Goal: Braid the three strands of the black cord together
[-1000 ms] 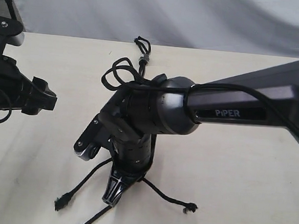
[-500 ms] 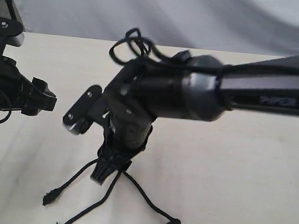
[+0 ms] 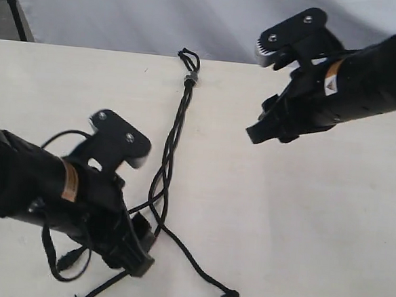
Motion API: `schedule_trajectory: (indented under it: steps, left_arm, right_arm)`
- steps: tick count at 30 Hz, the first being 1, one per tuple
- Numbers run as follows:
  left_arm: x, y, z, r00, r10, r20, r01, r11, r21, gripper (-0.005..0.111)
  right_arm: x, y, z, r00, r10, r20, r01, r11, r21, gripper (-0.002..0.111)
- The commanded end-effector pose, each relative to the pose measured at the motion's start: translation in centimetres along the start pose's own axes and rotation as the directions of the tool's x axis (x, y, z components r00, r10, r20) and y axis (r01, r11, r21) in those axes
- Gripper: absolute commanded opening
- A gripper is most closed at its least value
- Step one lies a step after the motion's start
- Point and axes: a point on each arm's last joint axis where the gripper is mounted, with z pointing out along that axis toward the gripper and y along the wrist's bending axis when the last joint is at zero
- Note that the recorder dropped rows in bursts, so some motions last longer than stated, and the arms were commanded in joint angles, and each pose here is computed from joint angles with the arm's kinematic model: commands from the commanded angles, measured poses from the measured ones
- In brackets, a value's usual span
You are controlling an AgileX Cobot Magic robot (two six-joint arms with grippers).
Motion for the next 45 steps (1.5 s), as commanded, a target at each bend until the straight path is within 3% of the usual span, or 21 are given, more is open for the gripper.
schedule_trajectory:
  steps: [1, 13, 16, 20, 30, 35, 45]
  left_arm:
    - [1.0, -2.0, 2.8, 0.996, 0.06, -0.071, -0.058, 0.998, 0.035, 0.065]
    - [3.1, -1.9, 7.9, 0.976, 0.044, -0.215, -0.042, 0.999, 0.012, 0.062]
    - [3.3, -1.9, 8.3, 0.973, 0.044, -0.227, -0.042, 0.999, 0.011, 0.042]
    - [3.3, -1.9, 8.3, 0.973, 0.05, -0.227, -0.049, 0.999, 0.012, -0.001]
    - [0.3, -2.1, 6.0, 0.965, 0.18, -0.191, -0.179, 0.984, 0.021, 0.001]
    - [-1.1, -2.3, 5.2, 0.965, 0.18, -0.193, -0.179, 0.984, 0.021, 0.001]
    - [-1.2, -1.5, 4.9, 0.909, 0.327, -0.258, -0.346, 0.938, -0.033, 0.001]
  right_arm:
    - [1.2, -1.8, -0.5, 0.996, 0.064, 0.066, -0.067, 0.997, 0.038, 0.053]
    - [0.9, -1.9, -0.4, 0.989, 0.066, 0.134, -0.071, 0.997, 0.035, 0.053]
    - [0.9, -1.9, -0.4, 0.989, 0.066, 0.134, -0.071, 0.997, 0.035, 0.053]
    - [0.9, -1.9, -0.4, 0.989, 0.066, 0.134, -0.071, 0.997, 0.035, 0.053]
    - [0.9, -1.9, -0.4, 0.989, 0.066, 0.134, -0.071, 0.997, 0.035, 0.053]
    - [0.9, -1.9, -0.4, 0.989, 0.068, 0.134, -0.073, 0.997, 0.035, 0.053]
    - [0.9, -1.9, -0.4, 0.988, 0.071, 0.134, -0.077, 0.997, 0.033, 0.053]
